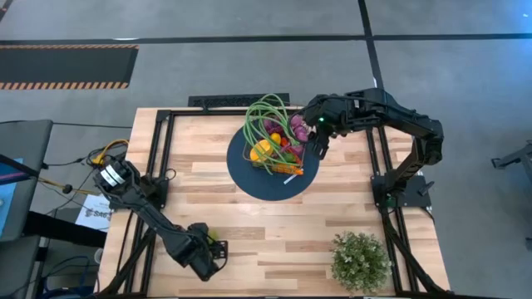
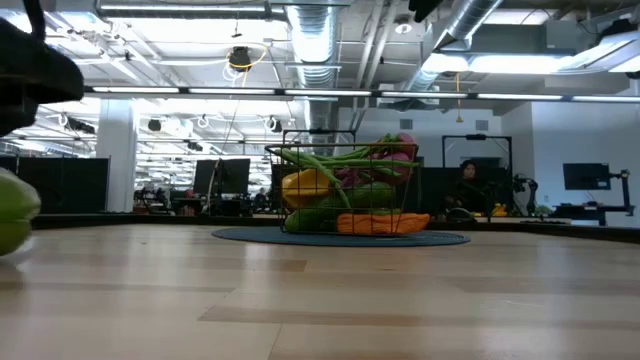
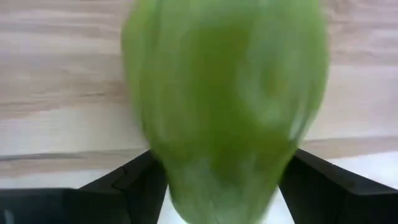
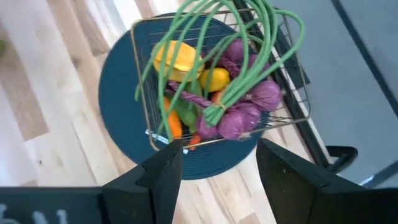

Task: Build produce basket
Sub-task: Put the chayote into the wire basket

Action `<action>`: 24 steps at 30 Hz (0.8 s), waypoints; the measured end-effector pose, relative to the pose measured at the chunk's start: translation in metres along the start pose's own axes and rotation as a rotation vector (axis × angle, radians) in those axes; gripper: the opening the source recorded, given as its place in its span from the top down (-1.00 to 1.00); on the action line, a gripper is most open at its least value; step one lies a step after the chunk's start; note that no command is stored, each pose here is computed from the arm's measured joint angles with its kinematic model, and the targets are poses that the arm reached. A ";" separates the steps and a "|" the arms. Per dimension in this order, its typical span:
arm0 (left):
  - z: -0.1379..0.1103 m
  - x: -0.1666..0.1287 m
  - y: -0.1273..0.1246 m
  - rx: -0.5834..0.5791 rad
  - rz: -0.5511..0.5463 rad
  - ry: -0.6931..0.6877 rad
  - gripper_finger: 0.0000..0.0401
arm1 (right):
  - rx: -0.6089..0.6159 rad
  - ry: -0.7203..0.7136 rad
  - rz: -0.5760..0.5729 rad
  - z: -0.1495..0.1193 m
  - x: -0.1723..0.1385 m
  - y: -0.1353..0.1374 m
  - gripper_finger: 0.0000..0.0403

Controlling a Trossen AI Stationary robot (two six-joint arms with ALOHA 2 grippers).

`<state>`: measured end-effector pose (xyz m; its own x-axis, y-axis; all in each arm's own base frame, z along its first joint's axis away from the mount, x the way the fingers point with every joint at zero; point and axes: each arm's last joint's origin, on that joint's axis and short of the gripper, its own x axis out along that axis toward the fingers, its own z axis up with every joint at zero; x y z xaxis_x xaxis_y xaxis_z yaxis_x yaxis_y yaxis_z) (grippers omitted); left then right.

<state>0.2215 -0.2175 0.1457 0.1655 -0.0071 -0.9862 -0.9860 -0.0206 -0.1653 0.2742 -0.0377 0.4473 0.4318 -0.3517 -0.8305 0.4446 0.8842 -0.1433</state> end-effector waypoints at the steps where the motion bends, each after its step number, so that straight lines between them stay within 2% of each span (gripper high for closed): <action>1: 0.001 0.000 0.000 0.002 0.004 -0.006 -0.31 | -0.002 -0.002 0.008 0.000 0.000 0.000 -0.12; 6: 0.004 0.000 0.001 0.001 0.023 -0.029 -0.20 | 0.000 -0.008 0.029 0.001 0.000 0.001 -0.12; 13: 0.005 0.000 0.001 0.029 0.015 -0.045 0.29 | 0.002 -0.007 0.029 0.001 0.000 0.001 -0.12; 19: 0.013 -0.006 -0.006 0.106 -0.052 -0.104 0.29 | 0.003 -0.007 0.029 0.001 0.000 0.001 -0.12; 24: 0.044 -0.044 -0.019 0.218 -0.218 -0.251 0.29 | 0.022 -0.007 0.028 0.001 0.000 0.001 -0.12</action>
<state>0.2325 -0.1729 0.1920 0.3878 0.2188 -0.8954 -0.9138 0.2181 -0.3425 0.2755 -0.0371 0.4477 0.4496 -0.3286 -0.8306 0.4491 0.8869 -0.1078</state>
